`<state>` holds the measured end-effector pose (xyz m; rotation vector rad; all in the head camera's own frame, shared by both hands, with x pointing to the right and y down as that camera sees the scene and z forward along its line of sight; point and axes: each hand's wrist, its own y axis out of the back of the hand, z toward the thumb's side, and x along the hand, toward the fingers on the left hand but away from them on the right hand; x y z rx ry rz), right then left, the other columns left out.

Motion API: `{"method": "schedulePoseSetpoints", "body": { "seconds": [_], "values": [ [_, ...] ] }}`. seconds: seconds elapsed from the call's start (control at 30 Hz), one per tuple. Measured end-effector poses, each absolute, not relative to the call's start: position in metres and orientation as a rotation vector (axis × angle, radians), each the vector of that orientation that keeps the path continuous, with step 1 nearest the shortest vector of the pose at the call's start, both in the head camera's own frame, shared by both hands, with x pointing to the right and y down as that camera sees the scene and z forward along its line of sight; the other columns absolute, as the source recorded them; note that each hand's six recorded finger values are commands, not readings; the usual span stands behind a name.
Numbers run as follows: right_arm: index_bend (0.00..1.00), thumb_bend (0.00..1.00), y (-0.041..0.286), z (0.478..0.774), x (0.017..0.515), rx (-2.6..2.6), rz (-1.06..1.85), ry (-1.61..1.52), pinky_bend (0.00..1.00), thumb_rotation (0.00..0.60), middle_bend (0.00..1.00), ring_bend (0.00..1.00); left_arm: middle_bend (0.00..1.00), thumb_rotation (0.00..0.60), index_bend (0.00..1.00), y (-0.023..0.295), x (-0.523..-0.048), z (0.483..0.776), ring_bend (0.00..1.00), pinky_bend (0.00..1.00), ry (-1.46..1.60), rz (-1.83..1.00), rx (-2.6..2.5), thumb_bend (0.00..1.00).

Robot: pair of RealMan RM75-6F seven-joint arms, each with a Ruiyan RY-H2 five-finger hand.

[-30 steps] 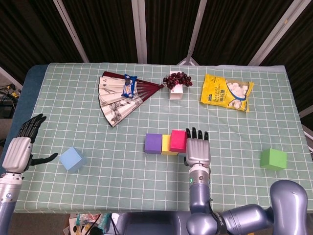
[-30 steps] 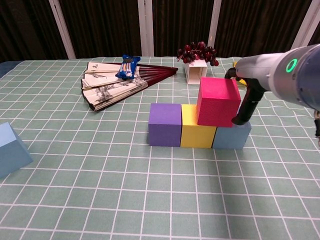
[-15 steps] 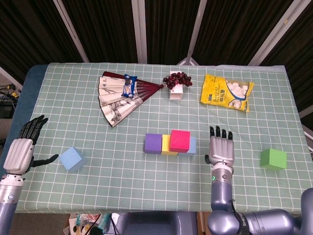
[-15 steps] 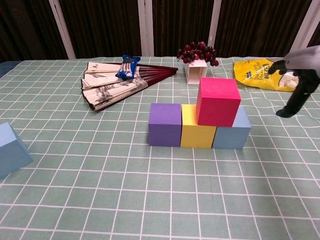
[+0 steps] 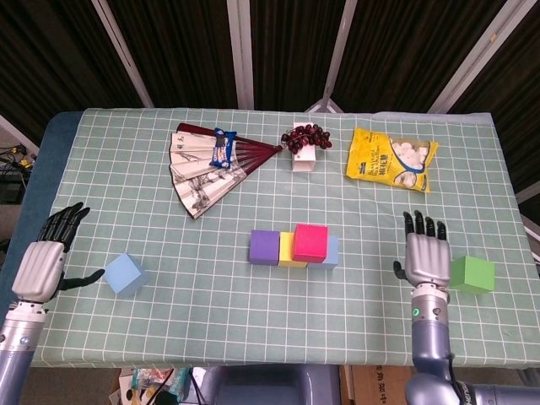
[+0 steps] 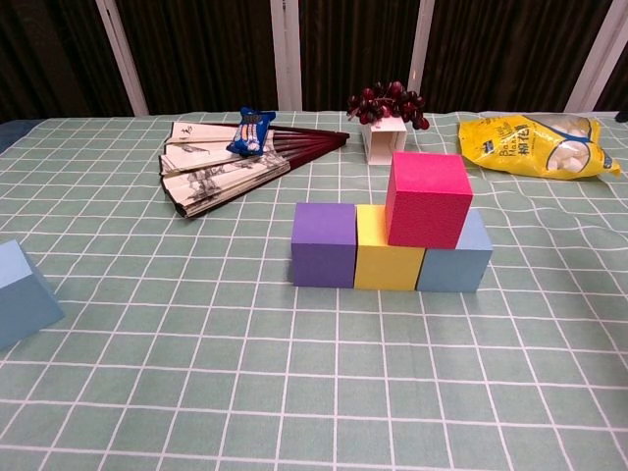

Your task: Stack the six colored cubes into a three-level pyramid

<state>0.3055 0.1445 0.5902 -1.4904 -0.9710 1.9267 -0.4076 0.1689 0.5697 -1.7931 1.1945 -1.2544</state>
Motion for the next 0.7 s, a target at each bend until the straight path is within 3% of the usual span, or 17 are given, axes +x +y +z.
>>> {"method": "schedulePoseSetpoints", "body": {
  "seconds": [0.43, 0.7],
  "values": [
    [0.00, 0.34, 0.189, 0.588, 0.395, -1.442, 1.808, -1.008, 0.00, 0.600, 0.00, 0.00, 0.00, 0.600, 0.00, 0.176, -0.400, 0.579, 0.01, 0.03, 1.051, -1.273, -1.807, 0.07],
    [0.00, 0.34, 0.186, 0.580, 0.417, -1.444, 1.773, -1.049, 0.00, 0.600, 0.00, 0.00, 0.00, 0.600, 0.00, 0.167, -0.400, 0.573, 0.01, 0.03, 0.969, -1.268, -1.846, 0.03]
  ]
}}
